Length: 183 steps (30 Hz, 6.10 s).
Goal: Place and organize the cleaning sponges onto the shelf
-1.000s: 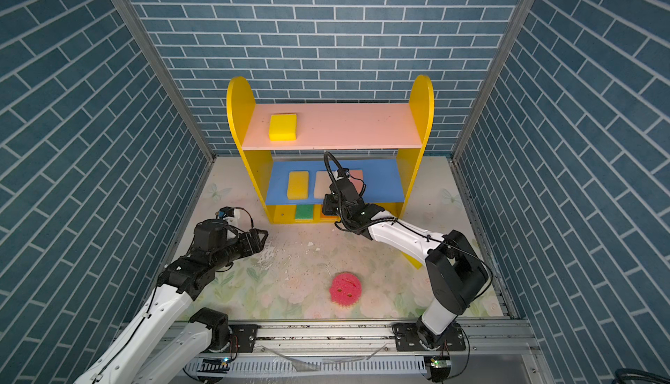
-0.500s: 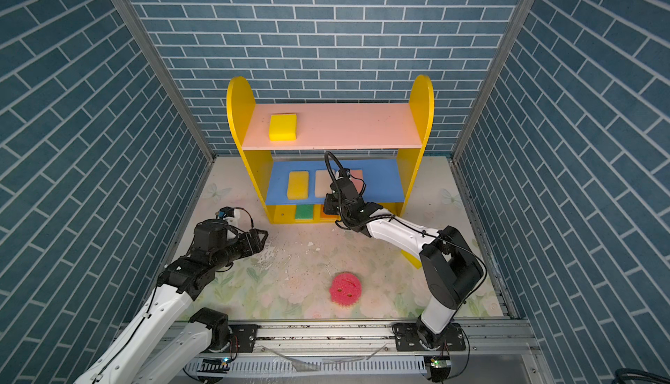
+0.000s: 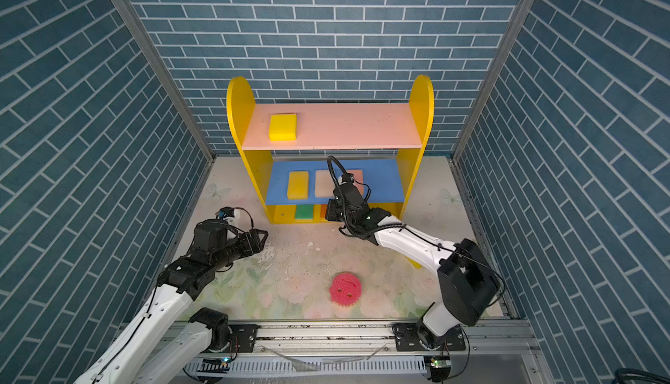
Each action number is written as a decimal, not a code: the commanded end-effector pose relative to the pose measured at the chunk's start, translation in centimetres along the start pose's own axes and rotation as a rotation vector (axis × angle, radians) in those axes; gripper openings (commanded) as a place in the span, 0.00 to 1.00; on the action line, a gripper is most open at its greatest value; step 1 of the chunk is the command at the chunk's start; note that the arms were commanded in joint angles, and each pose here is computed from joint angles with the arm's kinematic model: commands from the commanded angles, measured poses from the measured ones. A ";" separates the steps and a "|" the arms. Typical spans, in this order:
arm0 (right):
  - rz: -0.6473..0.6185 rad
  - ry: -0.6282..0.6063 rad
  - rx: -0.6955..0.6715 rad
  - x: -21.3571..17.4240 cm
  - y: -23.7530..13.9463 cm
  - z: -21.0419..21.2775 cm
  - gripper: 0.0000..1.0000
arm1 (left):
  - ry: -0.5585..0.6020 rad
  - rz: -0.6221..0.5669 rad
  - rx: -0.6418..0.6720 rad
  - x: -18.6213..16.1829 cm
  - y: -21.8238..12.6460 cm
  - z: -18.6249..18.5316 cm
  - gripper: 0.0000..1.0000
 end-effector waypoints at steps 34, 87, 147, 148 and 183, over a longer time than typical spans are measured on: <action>0.204 0.703 -0.659 -12.6 -9.3 -24.7 0.37 | -0.094 0.073 -0.117 -2.2 2.7 0.5 0.70; 0.100 -0.448 0.128 0.5 -9.8 9.4 0.00 | 0.037 -0.017 -0.180 2.6 -1.3 -3.7 0.74; 0.611 -0.576 0.601 -7.6 -1.8 10.6 0.00 | -0.204 0.289 -0.542 -5.0 0.6 -2.3 0.84; 0.601 -0.578 0.612 -7.3 -2.2 10.6 0.00 | -0.208 0.297 -0.543 -5.1 0.6 -2.3 0.84; -0.105 0.012 0.479 -3.7 -6.5 7.4 0.39 | -0.253 -0.230 -0.856 3.8 -3.8 -7.5 0.00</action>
Point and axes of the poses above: each gripper's point midway between its finger pads, its own y axis out along the fingers, its own z axis along the line the jaws close on, x = y × z, the point moved 8 cm from there along -y, back along the fingers, and after that the axes turned 5 degrees about -y, right-handed, at the moved point
